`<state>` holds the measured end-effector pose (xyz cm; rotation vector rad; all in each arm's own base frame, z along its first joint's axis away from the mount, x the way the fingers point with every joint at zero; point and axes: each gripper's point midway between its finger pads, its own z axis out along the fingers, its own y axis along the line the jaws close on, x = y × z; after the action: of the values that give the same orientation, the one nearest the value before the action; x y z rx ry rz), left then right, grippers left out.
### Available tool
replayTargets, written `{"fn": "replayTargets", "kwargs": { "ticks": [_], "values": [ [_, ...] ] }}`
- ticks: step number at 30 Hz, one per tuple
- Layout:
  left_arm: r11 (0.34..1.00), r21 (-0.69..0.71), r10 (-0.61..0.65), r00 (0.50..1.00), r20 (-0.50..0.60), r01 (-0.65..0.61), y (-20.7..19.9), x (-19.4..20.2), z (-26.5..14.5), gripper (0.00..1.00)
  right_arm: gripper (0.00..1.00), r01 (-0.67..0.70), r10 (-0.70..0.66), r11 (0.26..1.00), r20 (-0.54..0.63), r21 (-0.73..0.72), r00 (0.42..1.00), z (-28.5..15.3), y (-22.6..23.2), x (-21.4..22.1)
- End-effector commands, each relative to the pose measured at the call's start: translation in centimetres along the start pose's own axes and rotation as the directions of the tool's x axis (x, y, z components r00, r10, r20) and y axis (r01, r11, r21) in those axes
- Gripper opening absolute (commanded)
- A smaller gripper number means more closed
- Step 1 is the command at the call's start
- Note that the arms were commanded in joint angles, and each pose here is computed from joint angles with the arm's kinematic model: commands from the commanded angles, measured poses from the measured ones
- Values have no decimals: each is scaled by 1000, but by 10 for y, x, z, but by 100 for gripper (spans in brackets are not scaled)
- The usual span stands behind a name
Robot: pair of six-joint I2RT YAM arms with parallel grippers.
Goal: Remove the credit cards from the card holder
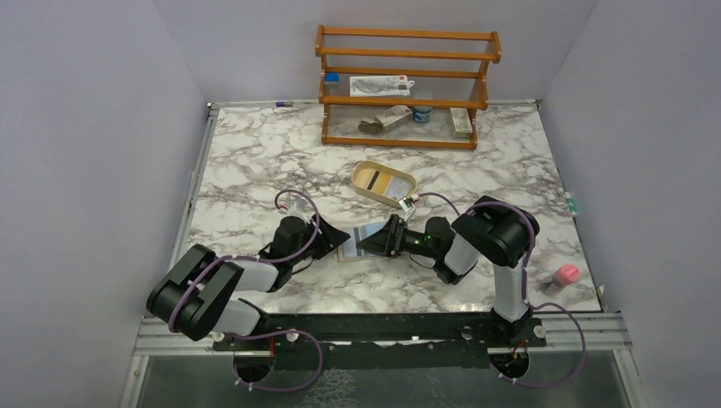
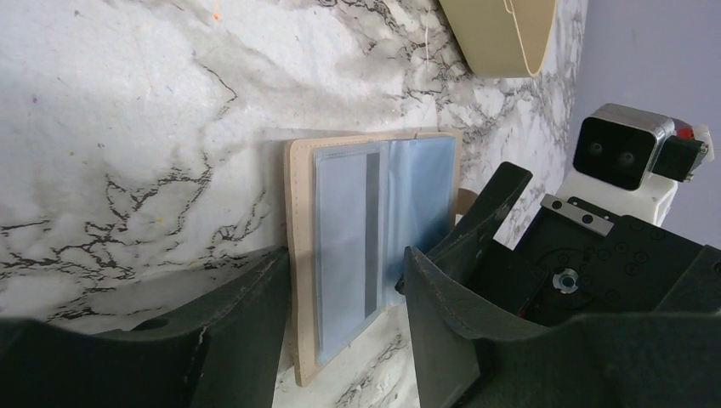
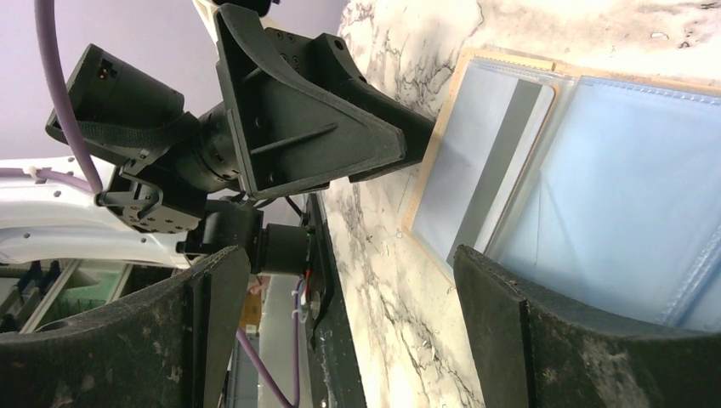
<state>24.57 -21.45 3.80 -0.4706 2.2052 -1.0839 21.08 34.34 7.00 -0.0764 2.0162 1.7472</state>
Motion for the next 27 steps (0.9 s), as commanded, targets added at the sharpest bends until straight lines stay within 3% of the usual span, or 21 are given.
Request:
{"fn": "replayTargets", "kwargs": {
  "ticks": [1,7,13,27],
  "values": [
    [997,-43,-60,995,-84,56,19,22,-7,52,96,17,-16,1000,-21,15,1000,-7,-6,10],
    [995,-29,-92,996,-12,92,21,10,-18,40,95,20,-20,1000,-22,4,1000,-7,-5,10],
    [996,-10,-89,995,-33,89,18,13,-17,23,95,3,-4,1000,-23,-14,1000,-7,-4,12],
    [995,32,-93,995,-38,94,14,15,-16,21,95,4,-4,1000,-25,-16,1000,-7,-4,13]
  ]
}}
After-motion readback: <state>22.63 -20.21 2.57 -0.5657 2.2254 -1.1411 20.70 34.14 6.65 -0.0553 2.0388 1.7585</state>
